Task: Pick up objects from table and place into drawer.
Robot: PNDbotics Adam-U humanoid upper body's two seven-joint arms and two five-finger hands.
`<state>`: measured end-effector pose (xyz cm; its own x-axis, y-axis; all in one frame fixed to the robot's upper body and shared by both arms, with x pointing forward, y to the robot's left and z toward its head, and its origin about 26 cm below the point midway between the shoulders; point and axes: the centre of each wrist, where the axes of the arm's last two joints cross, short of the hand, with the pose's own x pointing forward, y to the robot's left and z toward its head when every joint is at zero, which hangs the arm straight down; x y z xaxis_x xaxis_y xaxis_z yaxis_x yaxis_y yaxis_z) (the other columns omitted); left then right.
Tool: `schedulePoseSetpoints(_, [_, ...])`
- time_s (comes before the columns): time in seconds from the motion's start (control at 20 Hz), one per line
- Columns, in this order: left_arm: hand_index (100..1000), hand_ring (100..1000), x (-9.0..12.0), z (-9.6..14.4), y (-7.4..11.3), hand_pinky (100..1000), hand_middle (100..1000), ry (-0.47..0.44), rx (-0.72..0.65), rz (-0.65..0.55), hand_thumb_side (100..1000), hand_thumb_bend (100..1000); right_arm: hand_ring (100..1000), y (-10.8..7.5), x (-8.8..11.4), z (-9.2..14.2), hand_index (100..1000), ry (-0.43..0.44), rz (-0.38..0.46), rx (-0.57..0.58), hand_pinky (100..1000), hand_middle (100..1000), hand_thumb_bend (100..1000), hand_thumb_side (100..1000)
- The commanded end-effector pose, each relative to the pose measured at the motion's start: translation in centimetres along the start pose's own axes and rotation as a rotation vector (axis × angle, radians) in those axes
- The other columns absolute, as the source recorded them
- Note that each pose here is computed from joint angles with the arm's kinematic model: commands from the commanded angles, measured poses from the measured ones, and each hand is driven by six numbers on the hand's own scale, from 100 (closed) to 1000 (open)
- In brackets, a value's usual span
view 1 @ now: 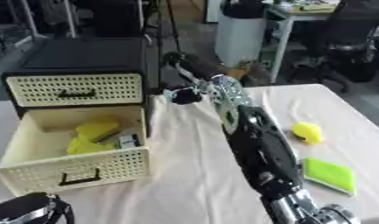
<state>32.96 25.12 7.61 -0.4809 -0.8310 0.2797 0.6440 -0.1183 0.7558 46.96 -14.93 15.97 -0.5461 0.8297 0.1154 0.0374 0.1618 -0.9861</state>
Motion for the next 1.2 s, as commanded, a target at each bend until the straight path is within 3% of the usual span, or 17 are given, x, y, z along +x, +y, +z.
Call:
schedulePoseSetpoints(0.05, [665, 148, -0.3, -1.1, 0.5, 100, 270, 0.023, 0.023, -0.005, 1000, 498, 985, -1.6, 0.1, -0.1, 882, -0.006, 0.015, -0.044, 964, 918, 105, 415])
schedulePoseSetpoints(0.45, [666, 145, -0.7, -2.9, 1.5, 100, 267, 0.086, 0.193, 0.009, 1000, 492, 985, -1.5, 0.4, -0.2, 880, -0.015, 0.012, -0.045, 964, 918, 100, 419])
schedulePoseSetpoints(0.9, [674, 154, -3.0, -3.0, 1.6, 100, 276, 0.218, 0.310, 0.056, 1000, 493, 985, -1.4, 0.4, -0.1, 876, -0.017, 0.008, -0.043, 965, 918, 100, 421])
schedulePoseSetpoints(0.95, [678, 154, -3.2, -2.9, 1.7, 100, 277, 0.232, 0.328, 0.062, 1000, 452, 985, -1.3, 0.4, -0.1, 876, -0.016, 0.007, -0.043, 965, 918, 100, 422])
schedulePoseSetpoints(1.0, [679, 154, -3.4, -2.8, 1.8, 100, 277, 0.246, 0.347, 0.068, 1000, 492, 985, -1.3, 0.4, -0.1, 876, -0.016, 0.006, -0.042, 965, 918, 100, 422])
schedulePoseSetpoints(1.2, [695, 153, -4.1, -2.8, 2.9, 100, 278, 0.292, 0.414, 0.078, 1000, 487, 985, -1.2, 0.5, -0.1, 875, -0.021, 0.003, -0.041, 965, 918, 100, 424])
